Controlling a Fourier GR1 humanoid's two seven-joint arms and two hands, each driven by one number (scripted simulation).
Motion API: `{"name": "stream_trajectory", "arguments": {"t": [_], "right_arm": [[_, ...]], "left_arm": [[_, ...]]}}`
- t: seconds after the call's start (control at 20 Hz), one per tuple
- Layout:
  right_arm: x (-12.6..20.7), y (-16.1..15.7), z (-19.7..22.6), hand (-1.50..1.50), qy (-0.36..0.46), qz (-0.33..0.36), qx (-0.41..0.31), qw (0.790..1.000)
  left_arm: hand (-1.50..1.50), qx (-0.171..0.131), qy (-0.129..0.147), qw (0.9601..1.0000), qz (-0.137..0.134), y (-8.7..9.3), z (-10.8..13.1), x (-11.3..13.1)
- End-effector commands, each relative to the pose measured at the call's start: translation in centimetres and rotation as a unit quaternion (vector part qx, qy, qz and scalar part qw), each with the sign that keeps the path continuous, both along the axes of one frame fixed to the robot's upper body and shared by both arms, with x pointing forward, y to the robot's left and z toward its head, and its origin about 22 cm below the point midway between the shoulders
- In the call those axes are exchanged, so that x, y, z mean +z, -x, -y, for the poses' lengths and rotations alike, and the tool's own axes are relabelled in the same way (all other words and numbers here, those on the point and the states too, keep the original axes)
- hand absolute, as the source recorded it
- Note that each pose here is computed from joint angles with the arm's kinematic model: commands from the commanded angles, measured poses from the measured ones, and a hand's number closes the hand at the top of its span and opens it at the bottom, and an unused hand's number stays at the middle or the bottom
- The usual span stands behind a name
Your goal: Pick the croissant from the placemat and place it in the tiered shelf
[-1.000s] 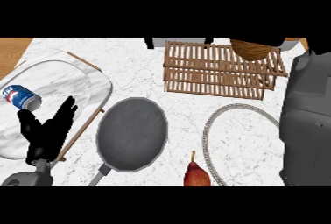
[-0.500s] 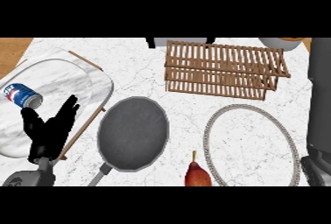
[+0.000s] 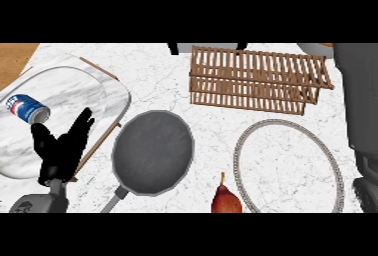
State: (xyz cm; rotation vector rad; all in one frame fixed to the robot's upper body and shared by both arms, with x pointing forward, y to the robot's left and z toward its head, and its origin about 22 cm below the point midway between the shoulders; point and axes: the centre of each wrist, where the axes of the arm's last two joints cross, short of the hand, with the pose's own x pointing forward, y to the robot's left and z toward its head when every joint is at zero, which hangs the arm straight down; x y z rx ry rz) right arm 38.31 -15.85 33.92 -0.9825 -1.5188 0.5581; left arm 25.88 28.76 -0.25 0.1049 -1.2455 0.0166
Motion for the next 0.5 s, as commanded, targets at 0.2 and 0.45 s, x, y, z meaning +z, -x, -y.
{"name": "stream_trajectory", "arguments": {"t": [0.2, 0.45], "right_arm": [[-0.3, -3.2, 2.7, 1.50, 0.005, 0.006, -0.013, 1.000], [-3.4, -4.5, 1.9, 1.50, 0.000, 0.008, 0.021, 1.000]], "left_arm": [[0.00, 0.005, 0.010, 0.9981, -0.060, 1.7, -0.2, -2.6], [0.00, -0.004, 0.014, 0.9980, -0.061, -0.7, 0.4, 0.1]]}}
